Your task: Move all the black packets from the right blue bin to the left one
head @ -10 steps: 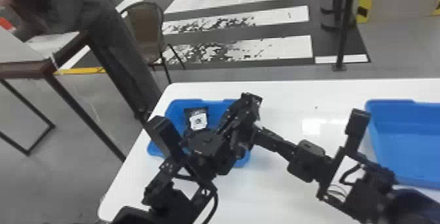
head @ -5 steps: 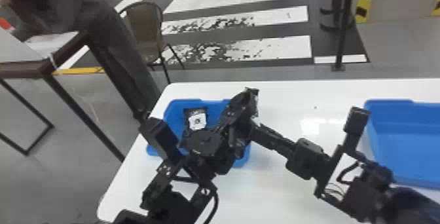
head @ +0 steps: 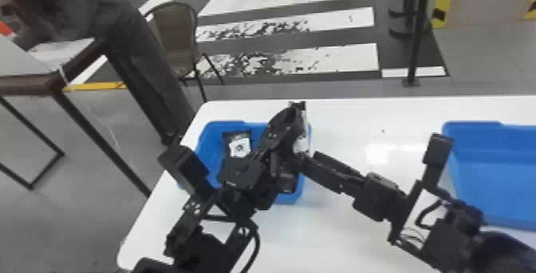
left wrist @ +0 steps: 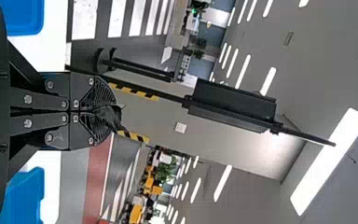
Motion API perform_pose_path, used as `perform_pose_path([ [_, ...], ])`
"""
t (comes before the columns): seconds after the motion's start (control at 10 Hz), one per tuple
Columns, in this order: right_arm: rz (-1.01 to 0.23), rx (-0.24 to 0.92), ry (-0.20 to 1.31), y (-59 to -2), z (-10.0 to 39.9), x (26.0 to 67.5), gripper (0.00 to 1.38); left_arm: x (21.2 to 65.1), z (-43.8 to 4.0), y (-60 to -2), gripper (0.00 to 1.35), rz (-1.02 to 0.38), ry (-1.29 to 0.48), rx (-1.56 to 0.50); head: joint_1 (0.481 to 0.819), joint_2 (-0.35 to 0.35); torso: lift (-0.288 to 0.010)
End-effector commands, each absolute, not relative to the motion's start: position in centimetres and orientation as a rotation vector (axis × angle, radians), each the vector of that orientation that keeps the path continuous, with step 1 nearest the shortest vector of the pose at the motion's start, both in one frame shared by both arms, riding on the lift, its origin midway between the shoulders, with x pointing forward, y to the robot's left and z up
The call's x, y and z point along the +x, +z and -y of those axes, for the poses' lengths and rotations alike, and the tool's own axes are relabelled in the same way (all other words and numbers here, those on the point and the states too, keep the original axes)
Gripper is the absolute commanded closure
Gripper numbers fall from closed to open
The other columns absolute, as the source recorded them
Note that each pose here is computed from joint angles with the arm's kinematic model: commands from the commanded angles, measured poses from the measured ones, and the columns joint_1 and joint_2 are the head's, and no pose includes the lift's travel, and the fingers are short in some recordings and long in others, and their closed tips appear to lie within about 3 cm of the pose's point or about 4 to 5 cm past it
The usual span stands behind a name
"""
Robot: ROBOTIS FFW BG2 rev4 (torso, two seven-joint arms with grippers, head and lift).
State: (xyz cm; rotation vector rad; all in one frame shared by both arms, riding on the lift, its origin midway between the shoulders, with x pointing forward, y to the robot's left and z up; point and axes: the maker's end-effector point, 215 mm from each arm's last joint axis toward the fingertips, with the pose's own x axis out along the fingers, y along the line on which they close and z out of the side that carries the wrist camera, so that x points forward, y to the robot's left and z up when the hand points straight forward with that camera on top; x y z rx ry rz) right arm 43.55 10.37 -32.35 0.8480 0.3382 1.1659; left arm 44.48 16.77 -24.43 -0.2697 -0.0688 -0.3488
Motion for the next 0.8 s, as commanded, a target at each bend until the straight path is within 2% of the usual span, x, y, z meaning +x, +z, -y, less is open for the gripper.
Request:
perform_pose_path([
  [0.0, -0.359, 0.899, 1.151, -33.1, -10.3, 42.9, 0.0, 45.1, -19.2, -24.9, 1.22, 0.072, -0.288, -0.221, 0.695, 0.333, -0.14],
  [0.1, -0.375, 0.938, 1.139, -33.6, -10.0, 42.4, 0.0, 45.8, -20.7, -25.5, 1.22, 0.082, -0.247, -0.198, 0.695, 0.35, -0.14],
  [0.3, -0.388, 0.974, 1.117, -33.9, -9.0, 42.1, 0.12, 48.2, -23.5, -26.3, 1.21, 0.137, -0.168, -0.133, 0.695, 0.35, -0.14],
  [0.7, -0.356, 1.029, 1.09, -32.8, -7.7, 43.1, 0.14, 53.3, -26.6, -30.8, 1.21, 0.118, -0.096, -0.024, 0.695, 0.35, -0.14],
])
